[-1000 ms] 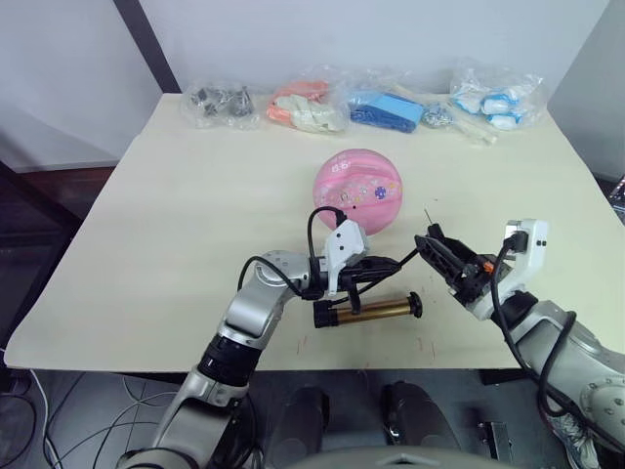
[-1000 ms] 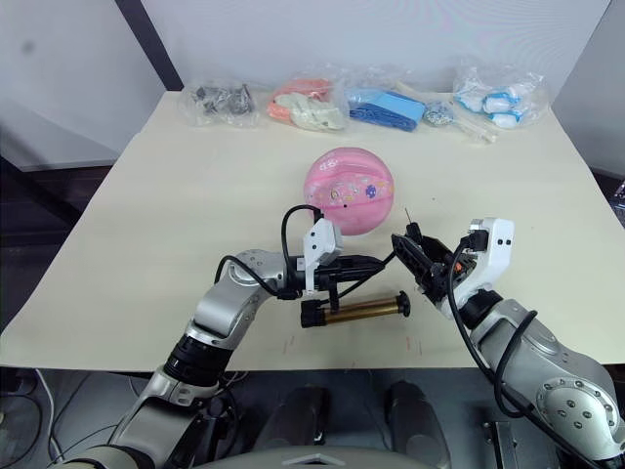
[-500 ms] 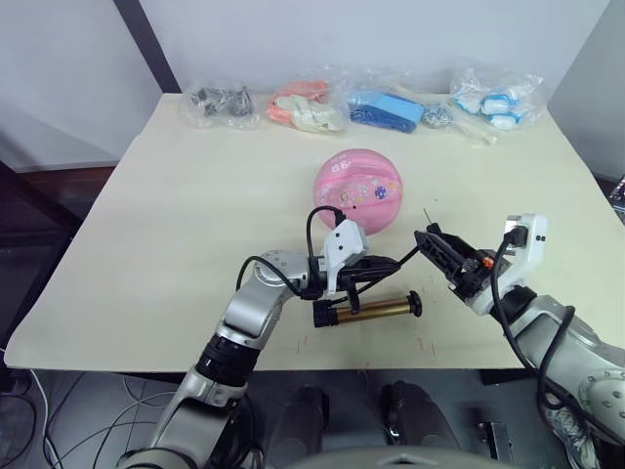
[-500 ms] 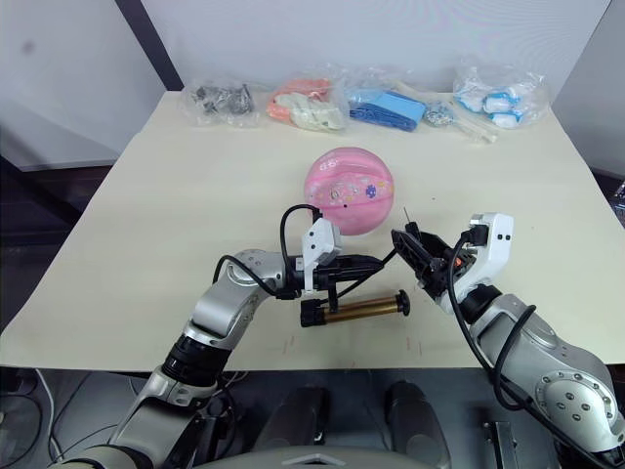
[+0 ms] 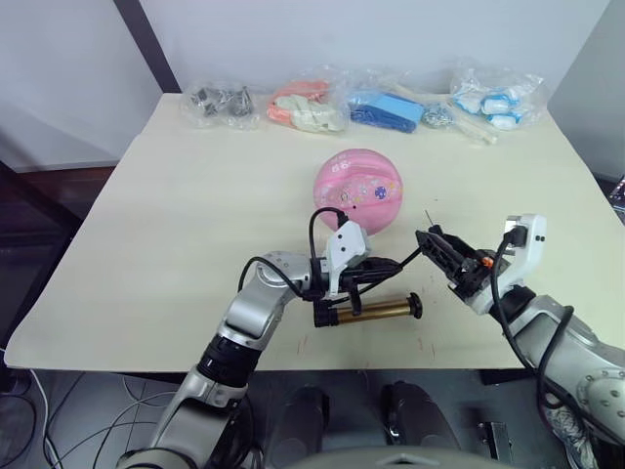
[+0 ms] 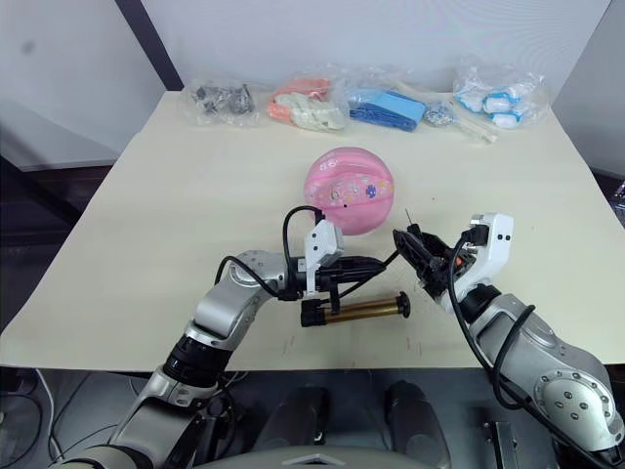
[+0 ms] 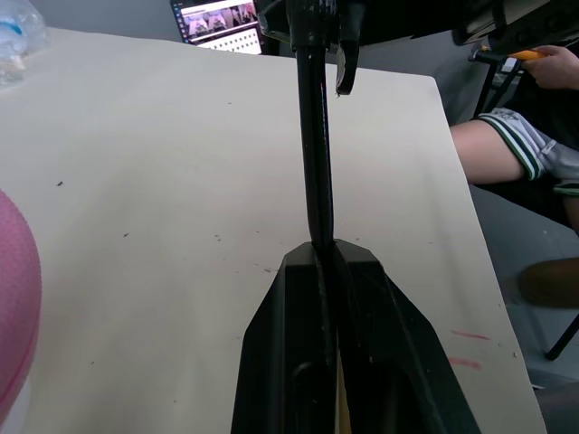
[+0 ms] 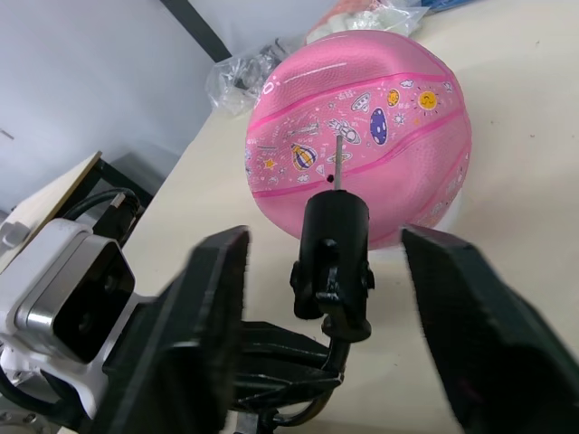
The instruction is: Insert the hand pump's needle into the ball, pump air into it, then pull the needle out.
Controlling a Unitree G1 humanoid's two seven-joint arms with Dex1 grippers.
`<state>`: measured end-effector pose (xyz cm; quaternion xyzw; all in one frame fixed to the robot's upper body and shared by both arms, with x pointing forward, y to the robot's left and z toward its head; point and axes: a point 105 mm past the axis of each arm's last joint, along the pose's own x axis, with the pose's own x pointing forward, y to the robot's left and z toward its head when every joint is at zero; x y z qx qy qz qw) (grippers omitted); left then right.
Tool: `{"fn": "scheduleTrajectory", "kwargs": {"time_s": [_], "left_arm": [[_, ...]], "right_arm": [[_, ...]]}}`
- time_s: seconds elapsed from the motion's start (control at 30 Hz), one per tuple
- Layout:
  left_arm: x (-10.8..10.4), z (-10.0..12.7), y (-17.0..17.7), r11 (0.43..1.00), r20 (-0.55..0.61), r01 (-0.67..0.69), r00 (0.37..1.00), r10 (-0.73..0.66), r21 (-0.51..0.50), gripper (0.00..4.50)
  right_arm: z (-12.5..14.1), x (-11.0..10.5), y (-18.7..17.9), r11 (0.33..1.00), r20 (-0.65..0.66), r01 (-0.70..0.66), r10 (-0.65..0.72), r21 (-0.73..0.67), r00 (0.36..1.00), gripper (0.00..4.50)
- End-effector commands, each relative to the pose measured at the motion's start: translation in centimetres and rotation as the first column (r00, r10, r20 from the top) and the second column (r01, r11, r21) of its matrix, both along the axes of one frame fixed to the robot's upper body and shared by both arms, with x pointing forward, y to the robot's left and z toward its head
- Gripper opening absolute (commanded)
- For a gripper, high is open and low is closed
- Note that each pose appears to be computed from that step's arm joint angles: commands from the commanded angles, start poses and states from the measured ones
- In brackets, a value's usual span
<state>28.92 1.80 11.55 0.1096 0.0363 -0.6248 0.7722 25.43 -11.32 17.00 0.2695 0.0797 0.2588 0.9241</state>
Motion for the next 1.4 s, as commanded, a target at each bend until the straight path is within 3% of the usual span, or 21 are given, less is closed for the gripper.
{"fn": "scheduleTrajectory", "kwargs": {"time_s": [0.03, 0.1, 0.13, 0.87, 1.07, 1.4], "left_arm": [[-0.68, 1.41, -0.43, 0.999, 0.040, 0.032, 0.999, -0.030, -0.042, 0.00], [-0.68, 1.42, -0.43, 0.999, 0.039, 0.031, 0.999, -0.030, -0.043, 0.00], [-0.68, 1.42, -0.43, 0.999, 0.038, 0.031, 0.999, -0.029, -0.044, 0.00], [-0.31, 1.40, -0.41, 0.997, -0.008, -0.019, 1.000, 0.019, -0.078, 0.00], [-0.22, 1.38, -0.32, 0.997, -0.014, -0.027, 1.000, 0.026, -0.079, 0.00], [-0.12, 1.42, -0.32, 0.997, -0.014, -0.027, 1.000, 0.026, -0.079, 0.00]], "right_arm": [[1.22, -0.03, -0.26, 1.000, 0.050, 0.013, -0.014, 0.020, 0.999, 1.22], [1.16, -0.01, -0.23, 1.000, 0.047, 0.013, -0.014, 0.022, 0.999, 0.47], [1.13, -0.02, -0.22, 1.000, 0.046, 0.013, -0.014, 0.022, 0.999, 0.39], [1.12, -0.05, -0.09, 1.000, 0.043, 0.004, -0.004, 0.001, 0.999, 0.39], [1.49, 0.13, -0.42, 1.000, 0.057, 0.024, -0.024, -0.004, 0.998, 3.21], [1.44, -0.13, -0.70, 0.999, 0.054, 0.035, -0.034, -0.013, 0.998, 3.21]]}}
